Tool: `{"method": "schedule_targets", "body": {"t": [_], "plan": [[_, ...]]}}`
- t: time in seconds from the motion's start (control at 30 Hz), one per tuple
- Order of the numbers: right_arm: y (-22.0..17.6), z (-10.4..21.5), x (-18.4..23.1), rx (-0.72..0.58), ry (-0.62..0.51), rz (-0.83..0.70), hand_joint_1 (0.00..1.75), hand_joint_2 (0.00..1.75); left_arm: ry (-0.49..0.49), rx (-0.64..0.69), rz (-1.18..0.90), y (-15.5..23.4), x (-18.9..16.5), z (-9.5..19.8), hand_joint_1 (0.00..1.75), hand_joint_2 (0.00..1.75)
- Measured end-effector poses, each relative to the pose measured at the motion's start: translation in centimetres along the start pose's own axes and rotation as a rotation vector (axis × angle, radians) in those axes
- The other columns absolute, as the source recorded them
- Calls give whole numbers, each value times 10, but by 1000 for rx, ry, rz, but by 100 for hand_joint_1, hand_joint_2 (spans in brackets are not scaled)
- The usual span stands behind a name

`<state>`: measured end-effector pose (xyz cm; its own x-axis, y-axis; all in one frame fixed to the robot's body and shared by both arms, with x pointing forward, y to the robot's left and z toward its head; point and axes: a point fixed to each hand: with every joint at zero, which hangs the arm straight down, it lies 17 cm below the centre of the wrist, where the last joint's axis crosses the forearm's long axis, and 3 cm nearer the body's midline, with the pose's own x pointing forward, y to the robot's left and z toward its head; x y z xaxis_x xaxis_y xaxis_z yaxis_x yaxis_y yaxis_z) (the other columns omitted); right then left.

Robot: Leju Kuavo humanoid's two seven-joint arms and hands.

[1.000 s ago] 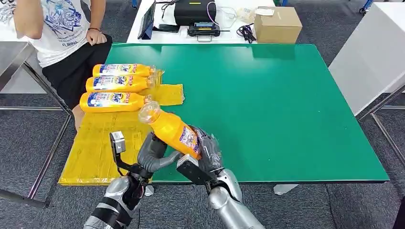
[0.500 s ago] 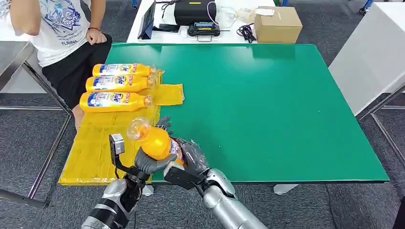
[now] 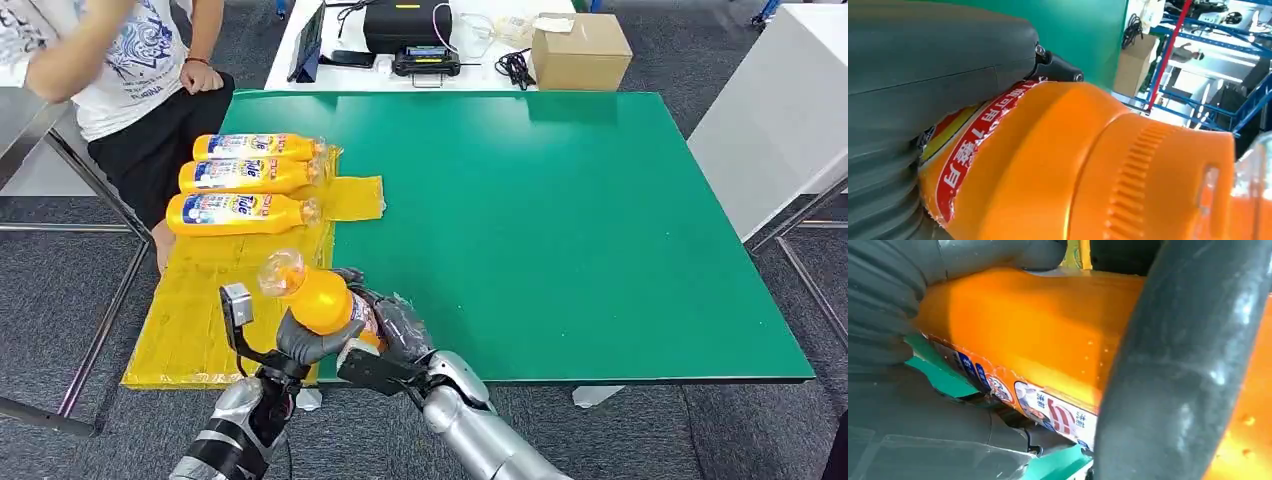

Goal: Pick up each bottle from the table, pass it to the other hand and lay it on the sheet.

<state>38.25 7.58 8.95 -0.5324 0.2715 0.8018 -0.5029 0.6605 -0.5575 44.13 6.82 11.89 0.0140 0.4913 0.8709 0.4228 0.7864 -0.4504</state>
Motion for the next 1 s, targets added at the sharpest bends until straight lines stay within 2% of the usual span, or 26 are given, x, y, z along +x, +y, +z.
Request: {"method": "schedule_targets", "body": {"t": [0.33,0.37,0.4,0.43,0.47,0.6,0.77,0.87,1.0], "plan": [[-2,-1,-1,-14,8,36,175,175,-13,5,0,0,4,0,175,175],[-2,-1,-1,-13,8,36,162,175,-13,5,0,0,4,0,175,175],[-2,-1,-1,-13,8,36,66,175,-13,5,0,0,4,0,175,175],[-3,-1,-2,-19,10,43,0,175,-13,7,1,0,4,0,175,175],[-5,-1,-3,-30,16,59,0,0,-16,8,0,0,5,0,175,175],[-20,-1,-11,-115,67,157,0,0,-36,34,-38,1,12,-3,175,175],[-45,0,-2,-241,84,181,0,0,-102,86,-164,4,29,-6,175,175],[-72,1,14,-346,76,180,0,0,-149,127,-222,7,43,-8,175,175],[-109,12,27,-465,60,201,0,0,-186,204,-265,30,59,-5,175,175]]}}
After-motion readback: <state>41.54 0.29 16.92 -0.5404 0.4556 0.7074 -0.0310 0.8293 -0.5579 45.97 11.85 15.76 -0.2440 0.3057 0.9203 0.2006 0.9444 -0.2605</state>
